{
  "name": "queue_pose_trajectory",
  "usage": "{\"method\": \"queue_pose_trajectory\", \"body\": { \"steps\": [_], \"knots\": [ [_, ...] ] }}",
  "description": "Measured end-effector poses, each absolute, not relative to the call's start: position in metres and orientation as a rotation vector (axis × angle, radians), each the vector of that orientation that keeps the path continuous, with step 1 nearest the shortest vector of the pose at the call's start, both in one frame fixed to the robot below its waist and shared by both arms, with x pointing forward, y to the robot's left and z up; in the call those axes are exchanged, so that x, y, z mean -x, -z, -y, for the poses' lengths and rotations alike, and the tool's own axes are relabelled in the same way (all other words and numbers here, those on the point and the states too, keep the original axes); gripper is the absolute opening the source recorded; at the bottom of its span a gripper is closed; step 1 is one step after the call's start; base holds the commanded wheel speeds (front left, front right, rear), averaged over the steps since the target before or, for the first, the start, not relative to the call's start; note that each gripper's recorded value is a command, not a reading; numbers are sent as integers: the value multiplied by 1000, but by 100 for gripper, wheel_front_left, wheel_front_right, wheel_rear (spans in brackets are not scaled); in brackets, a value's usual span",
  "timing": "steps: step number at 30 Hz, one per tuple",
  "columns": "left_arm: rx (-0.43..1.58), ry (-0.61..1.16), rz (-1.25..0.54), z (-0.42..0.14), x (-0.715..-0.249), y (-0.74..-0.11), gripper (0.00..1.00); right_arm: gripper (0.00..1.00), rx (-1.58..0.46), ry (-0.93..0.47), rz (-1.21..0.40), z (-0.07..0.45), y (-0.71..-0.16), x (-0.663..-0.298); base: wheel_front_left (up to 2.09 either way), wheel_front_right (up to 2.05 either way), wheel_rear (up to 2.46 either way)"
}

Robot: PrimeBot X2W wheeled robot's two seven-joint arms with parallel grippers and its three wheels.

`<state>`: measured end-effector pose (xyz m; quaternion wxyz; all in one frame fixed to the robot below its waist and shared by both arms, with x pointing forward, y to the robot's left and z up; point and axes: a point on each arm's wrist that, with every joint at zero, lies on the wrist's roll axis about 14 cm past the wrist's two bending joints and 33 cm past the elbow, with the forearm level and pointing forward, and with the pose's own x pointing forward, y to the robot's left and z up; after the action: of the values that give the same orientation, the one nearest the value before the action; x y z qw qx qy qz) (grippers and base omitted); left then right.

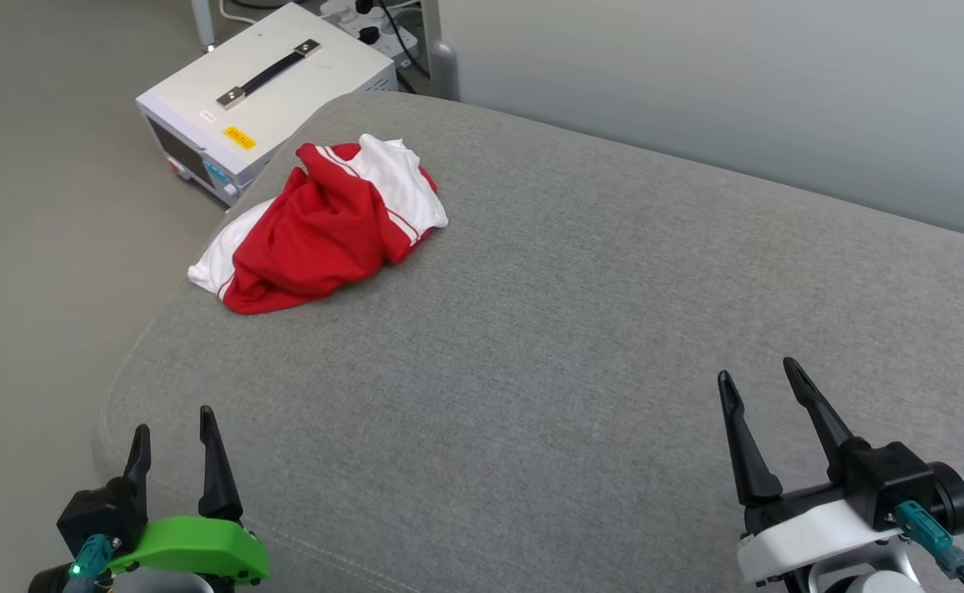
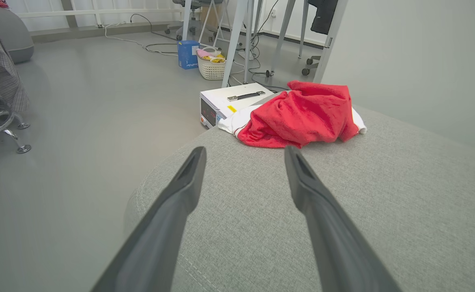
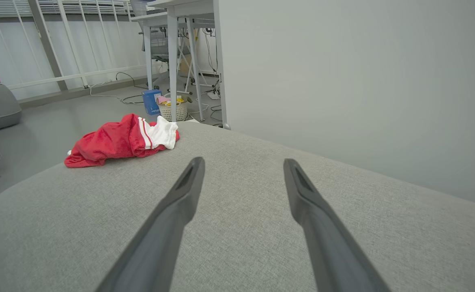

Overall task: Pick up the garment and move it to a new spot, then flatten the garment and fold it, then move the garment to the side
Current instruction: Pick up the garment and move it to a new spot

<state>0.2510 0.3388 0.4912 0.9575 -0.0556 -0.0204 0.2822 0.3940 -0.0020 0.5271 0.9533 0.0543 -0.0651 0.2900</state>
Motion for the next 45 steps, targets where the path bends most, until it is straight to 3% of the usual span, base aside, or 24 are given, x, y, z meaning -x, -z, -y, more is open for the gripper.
{"method": "queue_pose_trajectory", "body": {
  "steps": [7, 19, 25, 28, 33, 40, 45],
  "knots": [
    [111, -583, 74, -353, -256, -499, 100, 100, -109, -622, 131, -9, -523, -396, 0, 0, 0],
    [-60, -416, 259, -397, -372, -598, 100, 100, -54, -585, 181, -1, -521, -436, 0, 0, 0],
    [-89, -306, 201, -399, -439, -620, 100, 100, -50, -554, 168, 9, -507, -455, 0, 0, 0],
    [-90, -260, 120, -398, -466, -618, 100, 100, -44, -536, 154, 16, -498, -462, 0, 0, 0],
    [-32, -158, -165, -380, -505, -578, 100, 100, -27, -498, 123, 32, -481, -470, 0, 0, 0],
    [6, -90, -623, -372, -511, -511, 100, 100, -5, -442, 93, 54, -468, -475, 0, 0, 0],
    [-10, -53, -841, -361, -505, -466, 100, 100, 7, -415, 60, 66, -454, -476, 0, 0, 0]
  ]
}}
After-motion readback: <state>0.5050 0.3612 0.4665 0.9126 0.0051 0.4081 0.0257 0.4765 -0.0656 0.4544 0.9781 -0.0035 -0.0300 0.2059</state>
